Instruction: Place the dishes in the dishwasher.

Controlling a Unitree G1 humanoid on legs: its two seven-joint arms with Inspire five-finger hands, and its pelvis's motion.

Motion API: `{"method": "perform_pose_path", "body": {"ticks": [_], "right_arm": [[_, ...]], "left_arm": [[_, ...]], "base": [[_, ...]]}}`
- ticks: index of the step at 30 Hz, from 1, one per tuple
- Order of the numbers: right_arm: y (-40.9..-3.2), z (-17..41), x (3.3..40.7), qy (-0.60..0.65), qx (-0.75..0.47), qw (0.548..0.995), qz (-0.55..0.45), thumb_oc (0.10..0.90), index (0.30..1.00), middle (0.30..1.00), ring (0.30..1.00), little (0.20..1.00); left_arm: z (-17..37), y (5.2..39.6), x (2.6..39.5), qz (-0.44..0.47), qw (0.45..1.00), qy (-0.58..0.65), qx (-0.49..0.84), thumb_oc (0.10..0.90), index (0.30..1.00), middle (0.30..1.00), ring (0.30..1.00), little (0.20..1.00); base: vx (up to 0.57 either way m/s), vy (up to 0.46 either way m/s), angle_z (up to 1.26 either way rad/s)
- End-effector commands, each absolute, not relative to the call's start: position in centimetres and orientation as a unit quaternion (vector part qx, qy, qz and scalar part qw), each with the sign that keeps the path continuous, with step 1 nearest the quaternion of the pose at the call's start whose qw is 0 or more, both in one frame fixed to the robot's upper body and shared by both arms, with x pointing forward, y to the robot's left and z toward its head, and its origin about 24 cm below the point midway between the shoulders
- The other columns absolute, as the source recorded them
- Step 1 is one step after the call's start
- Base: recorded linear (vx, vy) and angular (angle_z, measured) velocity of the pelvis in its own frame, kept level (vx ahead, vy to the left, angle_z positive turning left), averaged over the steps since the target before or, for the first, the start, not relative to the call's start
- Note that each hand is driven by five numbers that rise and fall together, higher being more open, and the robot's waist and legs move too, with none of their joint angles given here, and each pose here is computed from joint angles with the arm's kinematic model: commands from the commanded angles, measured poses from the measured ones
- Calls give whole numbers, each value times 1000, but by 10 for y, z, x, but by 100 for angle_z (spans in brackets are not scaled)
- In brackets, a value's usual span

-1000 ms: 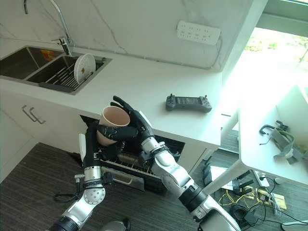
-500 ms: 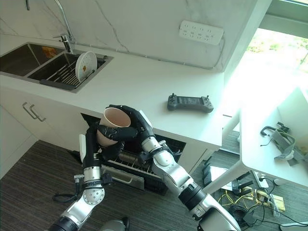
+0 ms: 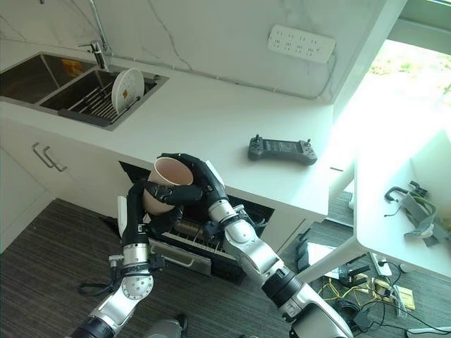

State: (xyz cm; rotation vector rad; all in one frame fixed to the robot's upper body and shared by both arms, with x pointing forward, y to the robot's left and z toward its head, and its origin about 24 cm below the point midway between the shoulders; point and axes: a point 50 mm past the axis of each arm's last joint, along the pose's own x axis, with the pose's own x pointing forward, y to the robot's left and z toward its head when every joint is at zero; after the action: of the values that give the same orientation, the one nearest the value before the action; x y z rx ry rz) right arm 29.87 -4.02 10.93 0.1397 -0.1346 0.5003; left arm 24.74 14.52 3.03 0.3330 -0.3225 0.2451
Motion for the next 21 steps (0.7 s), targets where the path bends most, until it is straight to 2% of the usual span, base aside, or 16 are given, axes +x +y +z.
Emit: {"method": "perform_pose_path", "body": {"ticks": [1, 2, 3, 9, 17, 21], "right_arm": [[-31, 208, 300, -265, 181, 913, 251, 400, 300, 300, 300, 300], [-31, 208, 300, -265, 181, 913, 251, 400, 300, 300, 300, 300], [-55, 214, 299, -288, 221, 909, 205, 400, 300, 300, 300, 300], [-106, 224, 285, -355, 265, 887, 131, 400, 300, 300, 300, 300], [-140, 219, 265, -399, 273, 869, 107, 400, 300, 300, 300, 300], [-148, 210, 262, -385, 273, 873, 124, 400, 300, 300, 300, 300]], "left_arm": [[104, 86, 258, -4, 940, -335, 63, 800, 900, 900, 900, 900], [104, 86, 258, -4, 940, -335, 63, 800, 900, 900, 900, 900], [102, 91, 258, 4, 945, -322, 57, 800, 900, 900, 900, 900], [102, 99, 255, 39, 946, -317, 56, 800, 900, 900, 900, 900], [91, 119, 255, 93, 955, -271, 76, 800, 900, 900, 900, 900], [84, 126, 253, 69, 961, -253, 89, 800, 900, 900, 900, 900]], "base": [[0, 0, 0], [0, 0, 0], [0, 0, 0], [-3, 16, -1], [-8, -4, -11], [9, -54, 0]]}}
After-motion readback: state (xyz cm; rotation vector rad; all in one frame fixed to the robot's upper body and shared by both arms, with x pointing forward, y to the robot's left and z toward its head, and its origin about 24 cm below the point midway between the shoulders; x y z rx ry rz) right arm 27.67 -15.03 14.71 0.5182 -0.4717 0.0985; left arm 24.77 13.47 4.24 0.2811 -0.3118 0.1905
